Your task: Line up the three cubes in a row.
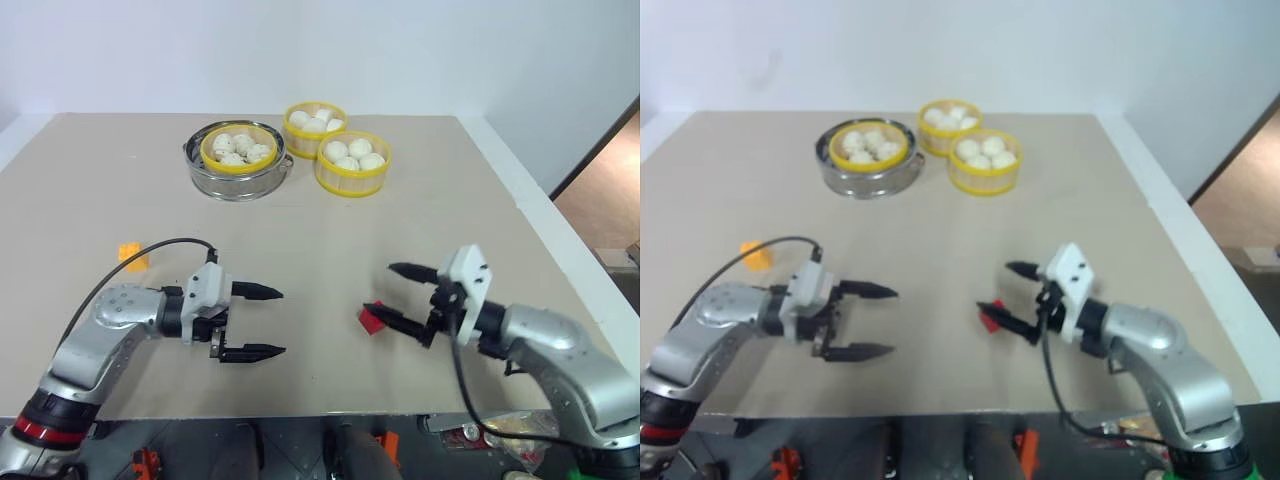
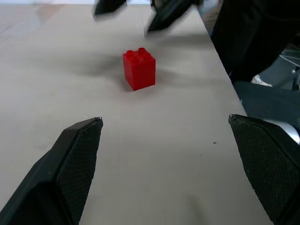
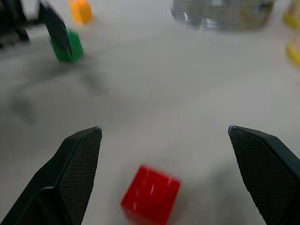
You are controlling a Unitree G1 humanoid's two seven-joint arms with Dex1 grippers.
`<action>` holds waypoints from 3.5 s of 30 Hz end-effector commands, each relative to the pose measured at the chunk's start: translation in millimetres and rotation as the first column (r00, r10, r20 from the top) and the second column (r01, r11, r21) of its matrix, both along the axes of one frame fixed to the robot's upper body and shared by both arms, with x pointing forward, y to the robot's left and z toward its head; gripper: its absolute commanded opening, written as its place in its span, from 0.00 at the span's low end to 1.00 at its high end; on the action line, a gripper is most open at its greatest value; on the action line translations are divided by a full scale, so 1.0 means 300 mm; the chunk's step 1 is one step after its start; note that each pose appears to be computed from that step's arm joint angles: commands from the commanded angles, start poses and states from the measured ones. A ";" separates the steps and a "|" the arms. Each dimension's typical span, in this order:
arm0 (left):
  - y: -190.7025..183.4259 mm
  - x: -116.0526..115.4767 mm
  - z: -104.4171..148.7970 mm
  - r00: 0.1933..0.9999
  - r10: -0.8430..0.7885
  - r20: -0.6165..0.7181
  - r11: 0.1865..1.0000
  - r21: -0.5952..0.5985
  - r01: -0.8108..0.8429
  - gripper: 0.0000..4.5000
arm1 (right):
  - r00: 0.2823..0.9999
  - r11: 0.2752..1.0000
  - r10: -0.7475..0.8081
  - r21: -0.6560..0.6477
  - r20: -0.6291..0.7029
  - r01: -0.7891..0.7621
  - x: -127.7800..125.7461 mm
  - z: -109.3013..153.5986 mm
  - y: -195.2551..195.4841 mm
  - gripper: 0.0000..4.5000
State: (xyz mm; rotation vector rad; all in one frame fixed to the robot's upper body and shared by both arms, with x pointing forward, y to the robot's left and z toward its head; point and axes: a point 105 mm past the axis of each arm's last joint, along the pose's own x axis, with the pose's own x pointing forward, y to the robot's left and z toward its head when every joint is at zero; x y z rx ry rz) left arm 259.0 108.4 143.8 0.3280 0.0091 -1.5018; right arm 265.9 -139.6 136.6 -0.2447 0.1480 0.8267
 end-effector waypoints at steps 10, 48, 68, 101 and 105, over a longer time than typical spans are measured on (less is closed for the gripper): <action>-0.036 0.025 0.021 0.998 -0.015 0.063 1.000 -0.002 0.016 0.99 | 0.990 0.990 -0.139 -0.013 0.039 0.139 -0.003 -0.028 0.009 1.00; -0.032 0.009 -0.018 0.999 0.010 0.044 1.000 -0.011 -0.010 0.99 | 0.992 0.993 -0.116 -0.011 0.048 0.117 -0.001 0.014 0.027 1.00; -0.013 0.001 -0.037 0.999 0.001 0.033 0.999 0.032 -0.002 1.00 | 0.986 0.986 -0.167 -0.028 -0.015 0.167 -0.006 -0.095 0.009 0.50; 0.029 -0.005 0.035 0.952 0.305 0.017 0.948 -0.100 -0.302 1.00 | 0.763 0.744 0.637 -0.173 -0.110 -0.646 0.285 0.003 0.154 0.27; 0.034 -0.004 0.039 0.948 0.316 0.016 0.944 -0.098 -0.313 1.00 | 0.770 0.750 0.631 -0.174 -0.101 -0.638 0.291 -0.002 0.151 0.27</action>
